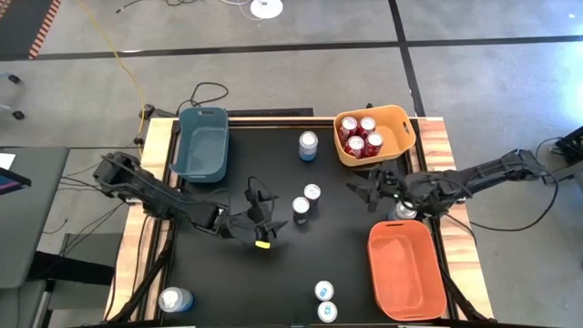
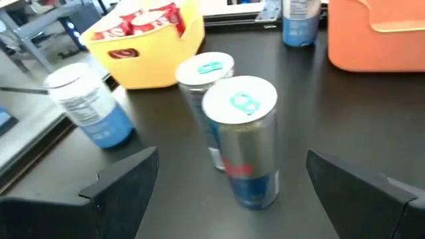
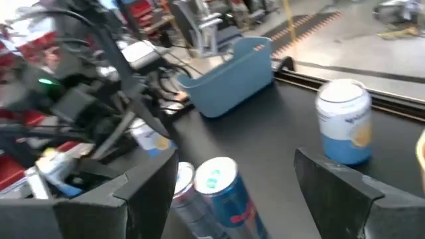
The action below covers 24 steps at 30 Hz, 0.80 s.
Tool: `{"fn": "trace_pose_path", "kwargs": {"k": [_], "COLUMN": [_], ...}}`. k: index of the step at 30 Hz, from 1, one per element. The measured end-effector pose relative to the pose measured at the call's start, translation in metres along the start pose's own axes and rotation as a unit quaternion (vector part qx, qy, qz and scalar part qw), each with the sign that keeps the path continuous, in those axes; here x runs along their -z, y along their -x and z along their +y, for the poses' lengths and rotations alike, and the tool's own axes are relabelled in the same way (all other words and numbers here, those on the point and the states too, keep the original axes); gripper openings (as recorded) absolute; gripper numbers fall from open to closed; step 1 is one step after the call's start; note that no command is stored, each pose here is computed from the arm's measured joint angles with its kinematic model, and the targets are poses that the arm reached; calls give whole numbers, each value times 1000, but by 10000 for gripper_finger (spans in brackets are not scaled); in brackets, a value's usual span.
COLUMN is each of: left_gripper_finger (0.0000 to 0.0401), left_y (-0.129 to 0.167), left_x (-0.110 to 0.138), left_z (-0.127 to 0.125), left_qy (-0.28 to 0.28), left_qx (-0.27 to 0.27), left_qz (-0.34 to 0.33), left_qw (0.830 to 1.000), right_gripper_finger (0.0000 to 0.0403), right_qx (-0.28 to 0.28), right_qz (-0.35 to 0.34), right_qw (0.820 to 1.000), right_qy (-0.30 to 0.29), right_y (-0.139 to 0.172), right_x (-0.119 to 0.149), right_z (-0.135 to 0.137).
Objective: Sort soda cans
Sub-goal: Put the middle right white soda can into the orange bin
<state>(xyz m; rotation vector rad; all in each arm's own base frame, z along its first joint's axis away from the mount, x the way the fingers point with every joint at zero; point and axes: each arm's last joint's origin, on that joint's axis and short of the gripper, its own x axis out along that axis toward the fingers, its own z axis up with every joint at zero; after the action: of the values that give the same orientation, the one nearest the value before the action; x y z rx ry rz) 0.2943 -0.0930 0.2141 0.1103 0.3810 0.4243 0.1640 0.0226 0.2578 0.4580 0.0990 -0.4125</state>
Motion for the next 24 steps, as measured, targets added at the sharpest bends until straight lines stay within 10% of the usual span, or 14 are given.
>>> {"fn": "trace_pose_path", "kwargs": {"k": [13,24], "left_gripper_finger": [377,377], "left_y": [15,19], "left_x": [17,9], "left_z": [8,0], "left_qy": [0,27], "left_qx": [-13,7], "left_qz": [91,57], "left_qw": [996,998], "right_gripper_finger": [307,303], "right_qx": [177,359], "right_qz": [211,444], "right_qw": [961,821], "right_qy": [-6,-24], "right_y": [7,25], "right_x": [-16,-13], "right_z": [5,0]}}
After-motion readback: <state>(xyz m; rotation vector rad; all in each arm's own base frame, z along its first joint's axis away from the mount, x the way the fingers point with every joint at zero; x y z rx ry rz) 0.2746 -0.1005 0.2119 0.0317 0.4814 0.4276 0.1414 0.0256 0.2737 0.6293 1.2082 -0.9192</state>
